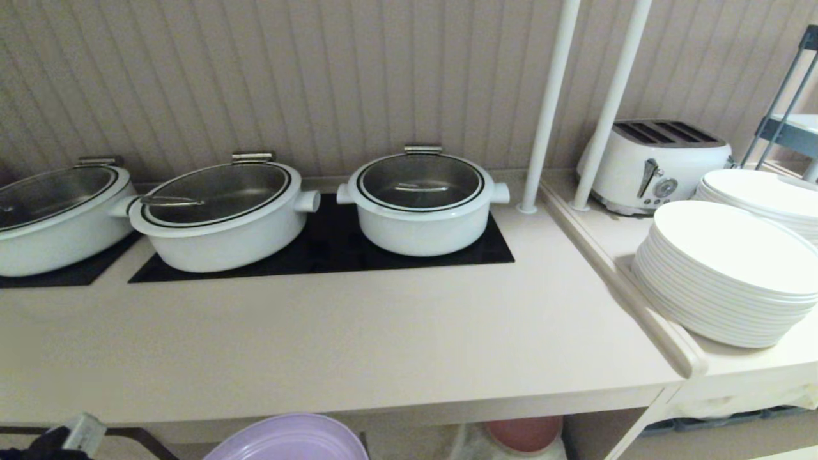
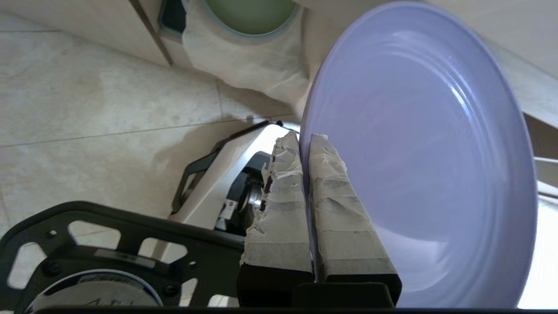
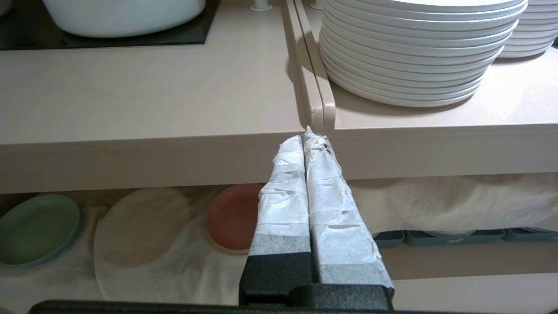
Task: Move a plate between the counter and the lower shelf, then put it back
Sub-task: Put the plate
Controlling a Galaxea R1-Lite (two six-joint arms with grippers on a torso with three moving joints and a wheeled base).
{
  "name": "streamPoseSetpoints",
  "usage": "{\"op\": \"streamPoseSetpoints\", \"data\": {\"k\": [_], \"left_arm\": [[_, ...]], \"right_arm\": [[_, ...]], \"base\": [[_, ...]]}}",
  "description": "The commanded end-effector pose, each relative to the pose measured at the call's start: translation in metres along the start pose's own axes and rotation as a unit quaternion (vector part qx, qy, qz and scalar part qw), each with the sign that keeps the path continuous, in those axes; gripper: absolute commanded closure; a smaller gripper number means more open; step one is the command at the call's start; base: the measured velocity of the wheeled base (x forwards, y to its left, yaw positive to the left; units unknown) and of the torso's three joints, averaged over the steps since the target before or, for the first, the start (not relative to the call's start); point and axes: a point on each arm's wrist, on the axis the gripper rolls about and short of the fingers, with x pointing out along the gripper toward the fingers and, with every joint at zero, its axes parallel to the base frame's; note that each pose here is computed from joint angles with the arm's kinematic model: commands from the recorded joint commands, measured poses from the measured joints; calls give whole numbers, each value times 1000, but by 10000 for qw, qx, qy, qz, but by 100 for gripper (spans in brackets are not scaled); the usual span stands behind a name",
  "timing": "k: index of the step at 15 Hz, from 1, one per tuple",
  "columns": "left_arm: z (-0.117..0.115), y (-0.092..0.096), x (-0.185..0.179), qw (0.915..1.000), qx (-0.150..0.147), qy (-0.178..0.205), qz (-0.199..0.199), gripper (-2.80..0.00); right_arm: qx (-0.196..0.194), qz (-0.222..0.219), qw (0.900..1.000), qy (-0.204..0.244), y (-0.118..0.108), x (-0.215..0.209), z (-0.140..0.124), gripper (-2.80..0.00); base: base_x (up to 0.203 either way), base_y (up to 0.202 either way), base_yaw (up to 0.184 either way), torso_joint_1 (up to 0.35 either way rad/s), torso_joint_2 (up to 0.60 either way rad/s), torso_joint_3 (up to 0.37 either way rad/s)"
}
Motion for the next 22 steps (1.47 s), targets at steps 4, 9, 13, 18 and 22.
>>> {"op": "streamPoseSetpoints", "data": {"k": [4, 9, 13, 18, 22], "left_arm": [[-2, 7, -4, 9999, 68, 57, 99, 0], [-5, 10, -7, 9995, 238, 184, 113, 0], [0, 3, -11, 9997, 176, 132, -46, 0], [4, -3, -14, 9998, 36, 78, -167, 0], [7, -7, -16, 9997, -127, 5, -227, 0]], "right_arm": [[2, 4, 10000, 8, 0, 0, 0, 0], [2, 4, 10000, 8, 0, 0, 0, 0], [2, 4, 10000, 8, 0, 0, 0, 0], [2, 4, 10000, 8, 0, 0, 0, 0], [6, 5, 10000, 8, 0, 0, 0, 0]], "base": [[0, 0, 0, 0, 0, 0], [0, 0, 0, 0, 0, 0], [0, 0, 0, 0, 0, 0], [0, 0, 0, 0, 0, 0], [0, 0, 0, 0, 0, 0]]}}
